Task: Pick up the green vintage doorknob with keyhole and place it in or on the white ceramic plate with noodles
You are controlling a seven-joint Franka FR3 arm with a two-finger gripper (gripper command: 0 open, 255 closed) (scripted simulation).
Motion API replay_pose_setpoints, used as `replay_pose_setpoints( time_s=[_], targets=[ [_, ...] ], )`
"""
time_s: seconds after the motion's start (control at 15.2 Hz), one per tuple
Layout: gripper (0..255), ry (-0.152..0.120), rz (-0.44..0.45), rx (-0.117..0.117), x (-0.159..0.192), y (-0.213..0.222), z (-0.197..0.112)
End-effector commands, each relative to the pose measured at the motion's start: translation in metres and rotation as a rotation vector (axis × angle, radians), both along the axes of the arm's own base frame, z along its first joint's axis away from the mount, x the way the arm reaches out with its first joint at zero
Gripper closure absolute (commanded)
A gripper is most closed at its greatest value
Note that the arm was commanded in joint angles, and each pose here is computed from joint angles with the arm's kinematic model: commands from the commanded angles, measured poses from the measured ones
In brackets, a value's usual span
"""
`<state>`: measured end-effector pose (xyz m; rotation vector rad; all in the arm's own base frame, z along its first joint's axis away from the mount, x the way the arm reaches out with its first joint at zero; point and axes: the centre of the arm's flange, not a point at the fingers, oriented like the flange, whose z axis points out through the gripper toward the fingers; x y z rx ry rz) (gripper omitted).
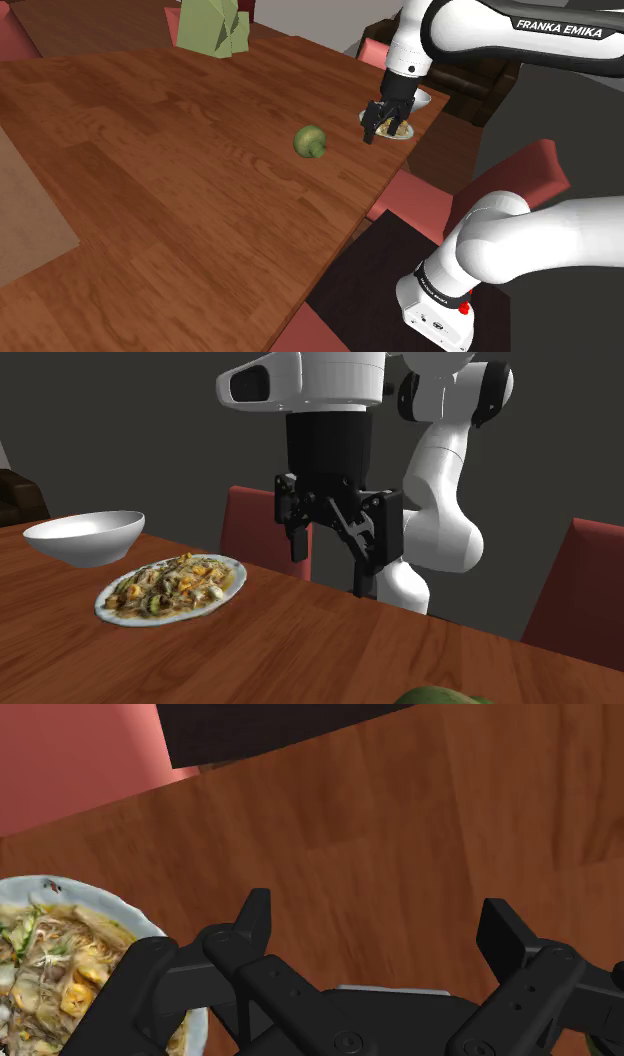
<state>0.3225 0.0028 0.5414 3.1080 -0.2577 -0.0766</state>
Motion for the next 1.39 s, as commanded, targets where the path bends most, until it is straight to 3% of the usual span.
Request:
replay_pose_setpoints(
  time_s=[0.0,0.86,1.32],
  targets=[
    [0,0.0,0.0,0.0,0.0,0.0,0.0],
    [0,-0.049,-0.096,0.012,0.053,0.155,0.021],
    [0,-0.049,-0.096,0.012,0.053,0.154,-0.016]
  ],
)
